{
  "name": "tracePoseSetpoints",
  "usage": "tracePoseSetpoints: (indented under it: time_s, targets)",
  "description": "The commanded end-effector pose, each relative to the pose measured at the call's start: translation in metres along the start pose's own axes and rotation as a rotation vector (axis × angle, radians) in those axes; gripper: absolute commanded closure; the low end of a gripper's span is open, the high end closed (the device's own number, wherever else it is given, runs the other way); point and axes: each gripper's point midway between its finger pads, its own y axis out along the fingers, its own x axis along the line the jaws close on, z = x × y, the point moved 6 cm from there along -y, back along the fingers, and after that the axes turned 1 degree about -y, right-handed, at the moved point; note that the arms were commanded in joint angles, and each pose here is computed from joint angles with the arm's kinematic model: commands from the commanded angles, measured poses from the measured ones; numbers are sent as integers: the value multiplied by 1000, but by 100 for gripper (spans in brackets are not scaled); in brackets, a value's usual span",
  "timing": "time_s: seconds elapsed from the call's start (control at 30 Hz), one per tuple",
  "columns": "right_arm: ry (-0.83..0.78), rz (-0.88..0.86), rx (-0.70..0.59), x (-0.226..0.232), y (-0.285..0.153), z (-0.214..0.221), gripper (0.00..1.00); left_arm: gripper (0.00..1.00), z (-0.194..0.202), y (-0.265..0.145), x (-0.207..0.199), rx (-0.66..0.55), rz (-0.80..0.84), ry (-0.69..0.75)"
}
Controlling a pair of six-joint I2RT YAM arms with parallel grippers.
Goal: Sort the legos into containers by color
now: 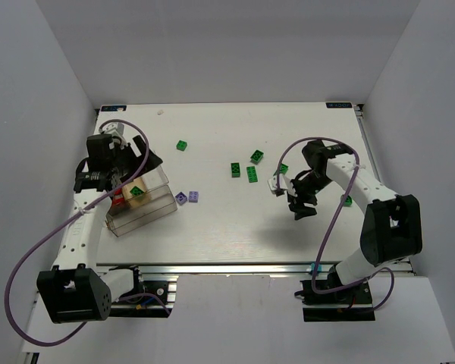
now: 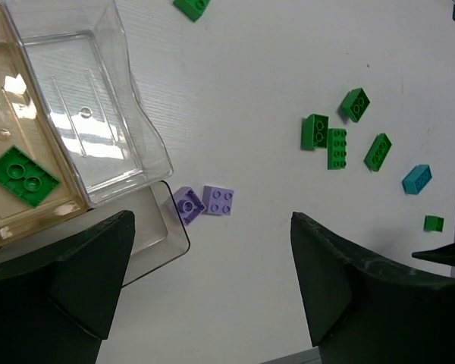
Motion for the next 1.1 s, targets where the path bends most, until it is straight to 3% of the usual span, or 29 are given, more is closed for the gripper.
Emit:
tracePoseSetpoints:
  time_s: [0.0, 0.13, 0.5, 1.07]
  targets:
    - [-27, 30, 16, 1, -5, -1, 29, 7, 0, -7, -15, -8, 106, 15]
    - [1, 94, -12, -9, -4, -8, 30, 8, 1, -1, -24, 22, 184, 16]
    - [316, 294, -155, -71, -4, -47, 36, 18, 16, 28, -62, 160, 313, 64]
    - [381, 319, -167, -81, -6, -50, 36, 17, 43, 48, -90, 228, 323, 103]
